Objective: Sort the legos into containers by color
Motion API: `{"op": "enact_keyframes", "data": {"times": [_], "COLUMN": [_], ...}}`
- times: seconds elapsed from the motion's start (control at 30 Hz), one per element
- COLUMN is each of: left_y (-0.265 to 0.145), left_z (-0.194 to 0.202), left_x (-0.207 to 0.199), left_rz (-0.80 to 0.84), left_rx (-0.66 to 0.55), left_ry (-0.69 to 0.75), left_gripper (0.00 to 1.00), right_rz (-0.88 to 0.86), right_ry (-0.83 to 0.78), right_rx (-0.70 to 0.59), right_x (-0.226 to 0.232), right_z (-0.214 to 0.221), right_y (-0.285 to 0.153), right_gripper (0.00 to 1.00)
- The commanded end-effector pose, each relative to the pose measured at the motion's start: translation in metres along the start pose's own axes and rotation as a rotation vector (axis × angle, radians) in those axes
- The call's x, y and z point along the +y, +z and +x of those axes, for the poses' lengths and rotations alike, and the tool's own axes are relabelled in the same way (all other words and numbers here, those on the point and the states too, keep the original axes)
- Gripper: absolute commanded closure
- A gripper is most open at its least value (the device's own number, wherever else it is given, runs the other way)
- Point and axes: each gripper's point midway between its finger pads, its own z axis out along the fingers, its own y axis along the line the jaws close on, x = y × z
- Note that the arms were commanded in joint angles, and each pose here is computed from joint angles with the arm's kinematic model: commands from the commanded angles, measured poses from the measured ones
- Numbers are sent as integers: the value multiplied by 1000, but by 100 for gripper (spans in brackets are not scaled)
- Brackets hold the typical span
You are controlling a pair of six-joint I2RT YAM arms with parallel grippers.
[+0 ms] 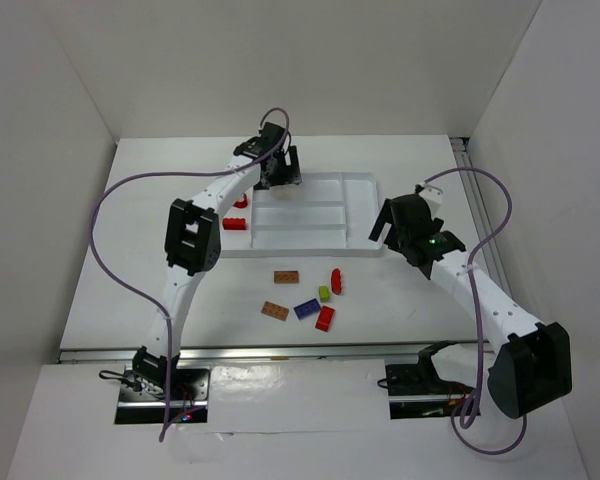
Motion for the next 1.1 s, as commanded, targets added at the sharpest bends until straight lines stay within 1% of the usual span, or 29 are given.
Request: {"op": "enact_keyframes", "data": {"times": [0.0, 0.07, 0.1, 0.13, 0.17, 0.2, 0.23, 0.27, 0.3, 0.33, 0.37, 0.4, 0.43, 0.47, 0.5, 0.53, 0.57, 0.6, 0.67, 0.7, 0.73, 0.8, 0.83, 0.87, 0.9, 0.93, 1.0, 1.07], "left_y": [-48, -64, -73, -94, -106, -115, -127, -159, -171, -172, -197, -205, -203, -211, -219, -228, -233, -236, -240, -241, -237, -235, -235, -233, -233, -233, -229, -227], "left_z": [-36, -39, -43, -49, -52, -45, -43, -52, -47, -35, -38, -30, -17, -7, 0, 12, 16, 22, 35, 41, 47, 58, 58, 66, 66, 67, 70, 70], "left_x": [-27, -42, -40, -49, -50, -54, -57, -64, -67, -61, -63, -65, -59, -61, -64, -57, -53, -51, -41, -42, -39, -36, -36, -35, -35, -36, -33, -32], "left_rz": [61, 89, 83, 107, 112, 118, 123, 157, 155, 130, 153, 162, 158, 174, 185, 183, 182, 173, 170, 173, 164, 158, 158, 152, 152, 146, 129, 115], "left_rx": [-118, -139, -149, -177, -185, -178, -187, -235, -244, -232, -259, -255, -221, -204, -200, -185, -182, -182, -161, -151, -137, -114, -113, -94, -94, -99, -89, -85], "left_ry": [51, 74, 86, 102, 101, 112, 130, 128, 153, 161, 161, 171, 179, 175, 186, 195, 196, 203, 208, 205, 208, 209, 209, 220, 220, 226, 229, 231], "left_gripper": [0, 0, 0, 0, 1, 6, 8, 8, 10, 11, 11, 11, 11, 11, 11, 11, 11, 11, 11, 11, 11, 12, 12, 12, 12, 12, 14, 14], "right_rz": [-12, -9, -9, -9, -9, 9, 16, 42, 11, 17, 35, 39, 35, 36, 50, 66, 66, 79, 94, 114, 126, 139, 170, 168, 163, 186, 172, 136], "right_ry": [29, 39, 39, 39, 50, 51, 66, 78, 88, 78, 113, 114, 122, 136, 140, 133, 132, 127, 124, 127, 122, 128, 127, 117, 120, 107, 100, 88], "right_rx": [-31, -40, -40, -40, -40, -29, -31, -27, -29, -21, -34, -10, -13, -6, 3, 31, 32, 54, 57, 58, 78, 69, 91, 90, 80, 109, 92, 89], "right_x": [5, 4, 4, 4, 4, -1, -3, -13, -9, -14, -25, -29, -31, -34, -41, -43, -40, -40, -38, -41, -41, -41, -48, -47, -43, -51, -50, -46], "right_z": [-10, -13, -13, -13, -13, -12, -13, -12, -16, -15, -23, -20, -24, -25, -25, -17, -21, -16, -21, -23, -18, -27, -21, -22, -28, -19, -25, -30], "right_y": [1, 2, 2, 2, 2, 5, 6, 10, 11, 16, 20, 28, 34, 40, 47, 59, 63, 73, 83, 88, 99, 109, 120, 124, 129, 137, 144, 149], "right_gripper": [0, 0, 0, 0, 0, 0, 0, 2, 4, 12, 16, 18, 21, 29, 32, 32, 32, 31, 26, 20, 20, 20, 25, 27, 32, 36, 36, 41]}}
